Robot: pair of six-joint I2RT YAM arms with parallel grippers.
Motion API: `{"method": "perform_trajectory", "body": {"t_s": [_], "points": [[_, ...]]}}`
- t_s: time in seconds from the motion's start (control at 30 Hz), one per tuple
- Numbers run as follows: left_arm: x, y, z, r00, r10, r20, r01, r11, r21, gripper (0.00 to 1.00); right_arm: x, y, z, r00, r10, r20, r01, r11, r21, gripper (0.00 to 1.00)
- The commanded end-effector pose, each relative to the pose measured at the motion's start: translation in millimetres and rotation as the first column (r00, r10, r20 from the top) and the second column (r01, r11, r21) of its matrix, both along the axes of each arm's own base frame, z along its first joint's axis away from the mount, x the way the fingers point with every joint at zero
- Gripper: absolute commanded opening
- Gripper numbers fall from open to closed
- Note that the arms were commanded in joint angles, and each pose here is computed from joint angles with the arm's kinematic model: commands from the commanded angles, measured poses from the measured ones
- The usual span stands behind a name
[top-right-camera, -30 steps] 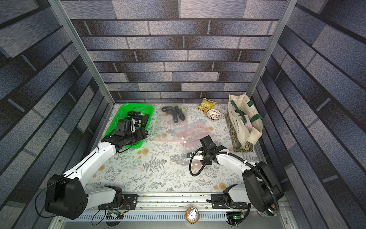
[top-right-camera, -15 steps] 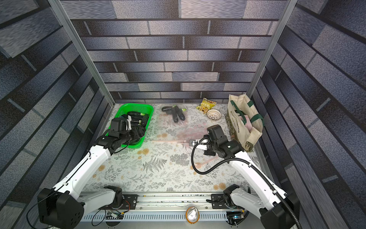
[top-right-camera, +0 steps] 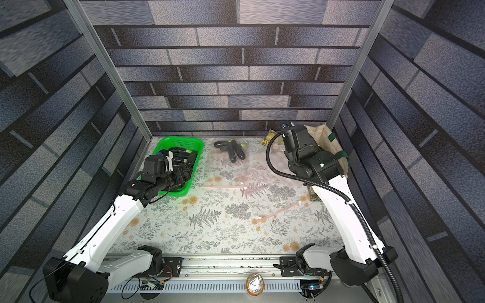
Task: Place the eggplant in a zip-top bag and seal the zipper
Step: Open the zipper of the food storage bag at the center of the board.
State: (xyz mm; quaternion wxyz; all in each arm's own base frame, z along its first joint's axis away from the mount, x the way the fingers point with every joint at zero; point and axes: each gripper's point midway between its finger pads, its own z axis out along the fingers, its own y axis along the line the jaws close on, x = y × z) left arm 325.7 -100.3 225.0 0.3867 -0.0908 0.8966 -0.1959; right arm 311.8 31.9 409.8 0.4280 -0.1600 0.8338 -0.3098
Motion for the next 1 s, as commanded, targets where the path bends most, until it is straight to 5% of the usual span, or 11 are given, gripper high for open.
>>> {"method": "perform_trajectory", "body": {"t_s": [0.0, 0.17, 0.23, 0.3, 0.43, 0.53, 0.97], "points": [[2, 0, 16, 0.999, -0.004, 0.036, 0.003, 1.0, 0.026, 0.83, -17, -26, 2, 0.988, -0.153, 0.003, 0.153, 0.988, -0.027, 0.0], [0, -9, 12, 1.0, -0.018, 0.022, 0.018, 1.0, 0.013, 0.83, -8, 29, -90, 0.944, -0.005, -0.329, 0.03, 0.997, 0.07, 0.0], [-2, -18, 5, 0.999, -0.037, 0.003, 0.037, 0.999, -0.016, 0.81, -10, 81, -140, 0.874, 0.141, -0.466, -0.018, 0.966, 0.258, 0.0], [-5, -27, -1, 0.998, -0.053, -0.015, 0.052, 0.998, -0.046, 0.81, -16, 140, -182, 0.796, 0.31, -0.52, -0.024, 0.875, 0.484, 0.0], [-14, -48, -14, 0.996, -0.084, -0.04, 0.081, 0.994, -0.073, 0.81, -16, 218, -233, 0.73, 0.466, -0.5, 0.088, 0.661, 0.745, 0.0], [-20, -64, -25, 0.992, -0.109, -0.06, 0.102, 0.989, -0.106, 0.8, -10, 242, -255, 0.716, 0.487, -0.499, 0.171, 0.571, 0.803, 0.0], [-29, -172, -46, 0.946, -0.323, -0.021, 0.303, 0.908, -0.288, 0.74, -18, 269, -292, 0.691, 0.558, -0.46, 0.232, 0.431, 0.872, 0.0]]}}
